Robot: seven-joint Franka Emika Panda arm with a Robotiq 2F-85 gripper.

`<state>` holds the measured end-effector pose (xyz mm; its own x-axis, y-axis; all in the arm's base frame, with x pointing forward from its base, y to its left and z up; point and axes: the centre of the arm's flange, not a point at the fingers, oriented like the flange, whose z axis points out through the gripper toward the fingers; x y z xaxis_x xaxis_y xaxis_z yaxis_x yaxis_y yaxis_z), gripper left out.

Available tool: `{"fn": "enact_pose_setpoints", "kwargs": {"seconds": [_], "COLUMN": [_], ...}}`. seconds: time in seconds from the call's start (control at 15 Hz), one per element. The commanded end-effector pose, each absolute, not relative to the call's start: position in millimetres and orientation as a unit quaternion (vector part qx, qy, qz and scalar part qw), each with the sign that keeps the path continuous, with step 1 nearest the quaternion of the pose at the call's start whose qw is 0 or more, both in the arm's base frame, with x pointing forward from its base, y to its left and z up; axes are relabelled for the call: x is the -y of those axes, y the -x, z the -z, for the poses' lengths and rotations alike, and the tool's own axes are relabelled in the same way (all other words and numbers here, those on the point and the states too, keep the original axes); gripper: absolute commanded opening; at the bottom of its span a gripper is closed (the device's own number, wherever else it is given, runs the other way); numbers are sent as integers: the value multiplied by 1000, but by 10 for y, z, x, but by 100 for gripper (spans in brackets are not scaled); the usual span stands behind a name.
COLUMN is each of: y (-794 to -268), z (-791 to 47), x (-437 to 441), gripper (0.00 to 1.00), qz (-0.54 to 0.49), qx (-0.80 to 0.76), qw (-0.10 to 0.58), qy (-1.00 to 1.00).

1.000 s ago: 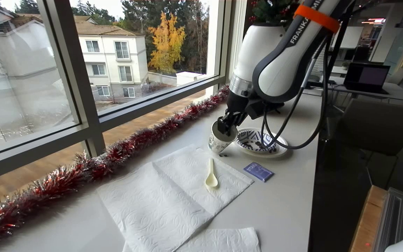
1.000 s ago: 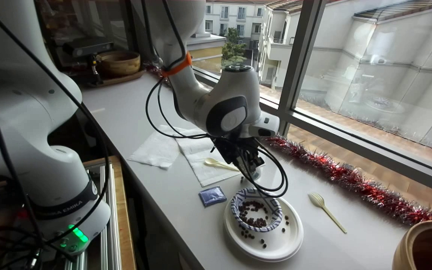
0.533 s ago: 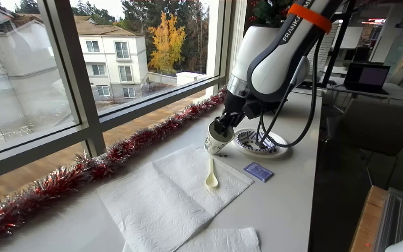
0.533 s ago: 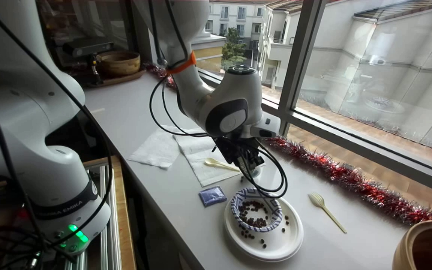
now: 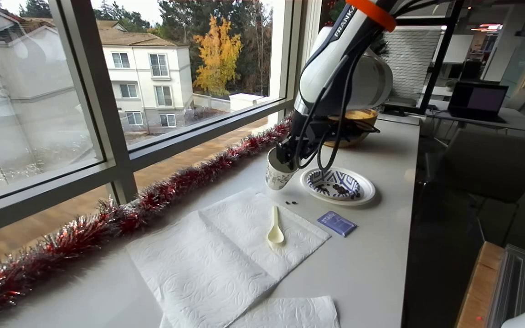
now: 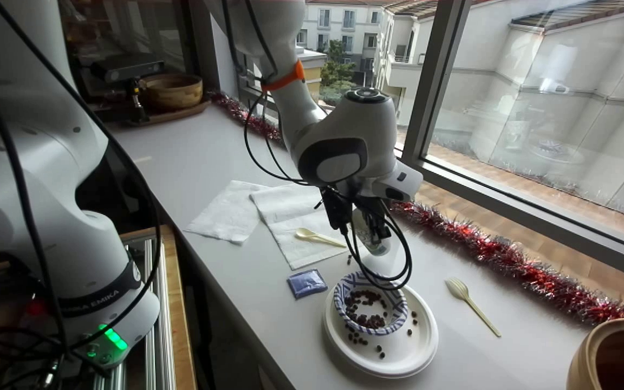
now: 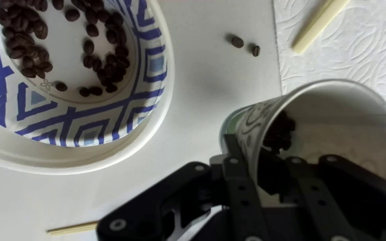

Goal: Put the cup upright

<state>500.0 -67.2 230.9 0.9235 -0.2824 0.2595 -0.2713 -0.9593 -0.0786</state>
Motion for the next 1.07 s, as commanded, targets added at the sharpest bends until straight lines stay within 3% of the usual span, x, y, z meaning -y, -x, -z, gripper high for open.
{"fn": "enact_pose_setpoints", "kwargs": {"seconds": [0.0, 0.53, 1.0], "y": [-5205, -5529, -5634], "z": [-2498, -2655, -2285], "x": [798, 1195, 1723], "gripper": [2, 2, 2], "qz": [109, 9, -12], "qx": [-182, -284, -368], "qw": [53, 162, 170], "qy": [976, 945, 914]}}
